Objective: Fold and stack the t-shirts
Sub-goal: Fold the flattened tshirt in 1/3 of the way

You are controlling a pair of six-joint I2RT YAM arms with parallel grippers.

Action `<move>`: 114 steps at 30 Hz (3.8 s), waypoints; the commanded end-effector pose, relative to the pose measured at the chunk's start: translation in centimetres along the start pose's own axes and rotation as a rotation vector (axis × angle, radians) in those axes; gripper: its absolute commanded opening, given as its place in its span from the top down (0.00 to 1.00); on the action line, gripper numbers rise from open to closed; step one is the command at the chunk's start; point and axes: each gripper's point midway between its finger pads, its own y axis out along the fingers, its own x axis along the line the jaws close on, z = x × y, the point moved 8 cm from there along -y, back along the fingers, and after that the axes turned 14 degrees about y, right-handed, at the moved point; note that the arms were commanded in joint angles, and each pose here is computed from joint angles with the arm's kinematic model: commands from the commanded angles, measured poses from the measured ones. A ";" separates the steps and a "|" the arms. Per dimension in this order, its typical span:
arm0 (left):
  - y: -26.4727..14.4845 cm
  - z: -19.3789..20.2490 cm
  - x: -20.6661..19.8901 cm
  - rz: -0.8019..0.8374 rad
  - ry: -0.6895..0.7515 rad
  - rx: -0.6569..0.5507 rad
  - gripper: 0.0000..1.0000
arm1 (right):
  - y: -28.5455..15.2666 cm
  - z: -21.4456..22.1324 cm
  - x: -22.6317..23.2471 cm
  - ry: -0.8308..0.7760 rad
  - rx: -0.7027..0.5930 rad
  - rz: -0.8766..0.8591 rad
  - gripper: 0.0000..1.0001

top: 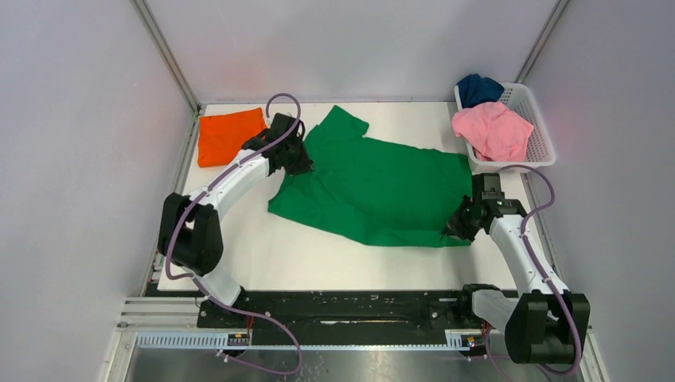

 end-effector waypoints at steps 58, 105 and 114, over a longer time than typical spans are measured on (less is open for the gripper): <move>4.1 11.1 8.1 0.030 -0.157 0.313 0.01 | 6.9 2.6 0.7 -0.165 0.188 0.017 0.00; -3.2 -2.4 8.5 -0.136 -0.036 -0.176 0.01 | -1.9 7.0 5.7 -0.330 0.020 -0.395 0.02; 8.0 -11.2 8.0 -0.115 0.084 -0.056 0.01 | -0.9 6.9 5.9 -0.358 0.060 -0.344 0.02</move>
